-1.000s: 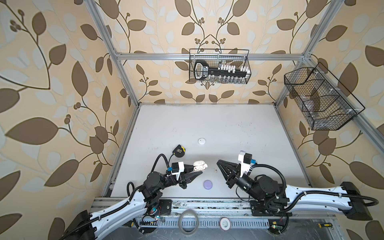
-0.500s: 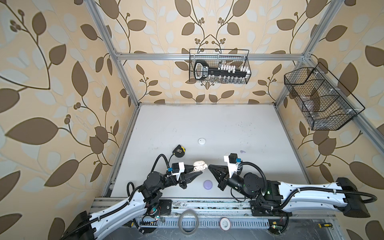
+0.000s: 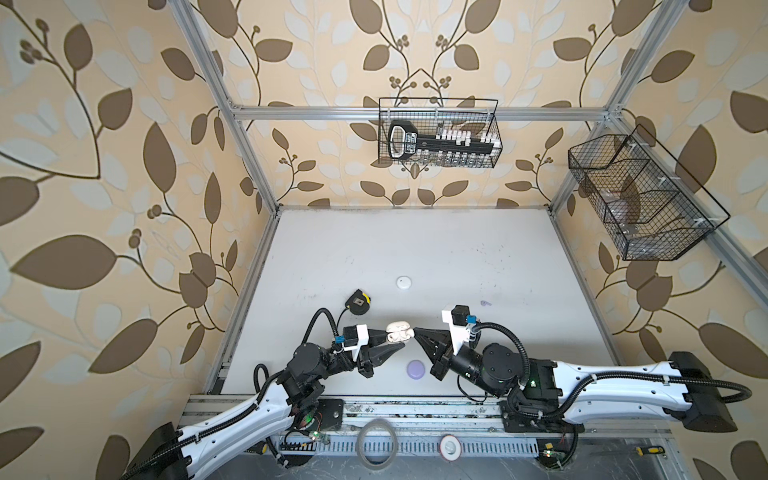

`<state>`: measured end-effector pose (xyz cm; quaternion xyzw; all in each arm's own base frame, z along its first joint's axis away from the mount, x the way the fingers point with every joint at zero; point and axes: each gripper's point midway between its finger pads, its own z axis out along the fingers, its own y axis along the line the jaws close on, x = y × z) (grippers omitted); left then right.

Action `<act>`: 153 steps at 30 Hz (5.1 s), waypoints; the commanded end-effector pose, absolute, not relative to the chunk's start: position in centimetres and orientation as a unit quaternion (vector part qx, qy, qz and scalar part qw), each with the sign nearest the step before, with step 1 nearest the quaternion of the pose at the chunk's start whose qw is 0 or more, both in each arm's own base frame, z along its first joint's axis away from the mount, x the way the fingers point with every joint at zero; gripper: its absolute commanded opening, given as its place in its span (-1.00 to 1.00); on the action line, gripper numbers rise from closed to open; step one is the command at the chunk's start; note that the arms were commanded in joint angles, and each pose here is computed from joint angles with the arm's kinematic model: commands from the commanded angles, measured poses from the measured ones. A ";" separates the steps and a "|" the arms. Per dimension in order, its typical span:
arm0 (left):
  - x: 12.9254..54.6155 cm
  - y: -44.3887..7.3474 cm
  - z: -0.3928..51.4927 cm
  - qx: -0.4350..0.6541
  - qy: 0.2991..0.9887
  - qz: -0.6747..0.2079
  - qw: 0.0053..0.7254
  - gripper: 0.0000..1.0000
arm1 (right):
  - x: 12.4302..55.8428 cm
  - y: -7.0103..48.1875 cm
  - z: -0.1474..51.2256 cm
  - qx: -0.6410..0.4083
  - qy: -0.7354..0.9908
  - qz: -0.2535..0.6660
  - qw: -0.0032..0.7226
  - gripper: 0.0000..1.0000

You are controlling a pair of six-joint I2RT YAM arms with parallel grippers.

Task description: Insert the wireless bluetooth earbuds into the charging case

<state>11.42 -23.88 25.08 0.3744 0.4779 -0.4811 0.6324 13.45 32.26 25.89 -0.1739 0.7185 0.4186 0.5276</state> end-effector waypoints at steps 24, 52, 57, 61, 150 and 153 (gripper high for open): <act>11.5 -23.6 27.4 0.368 0.454 -0.474 0.659 -1.00 | 13.1 30.5 28.4 -0.152 0.717 0.399 0.551 -0.96; 11.5 -23.6 27.3 0.368 0.454 -0.475 0.658 -1.00 | 12.9 32.9 28.1 -0.164 0.719 0.424 0.526 -1.00; 11.5 -23.6 27.4 0.367 0.454 -0.474 0.659 -1.00 | 12.8 33.1 28.1 -0.169 0.719 0.421 0.527 -1.00; 11.5 -23.6 27.4 0.367 0.455 -0.473 0.659 -1.00 | 12.9 33.0 28.1 -0.170 0.721 0.411 0.532 -1.00; 10.4 -27.9 23.2 0.527 0.493 -0.454 0.523 -1.00 | 11.9 28.1 23.0 -0.665 0.479 0.061 0.569 -0.11; 10.2 -27.9 23.2 0.529 0.491 -0.457 0.519 -1.00 | 11.8 28.1 22.8 -0.670 0.476 0.057 0.567 -0.16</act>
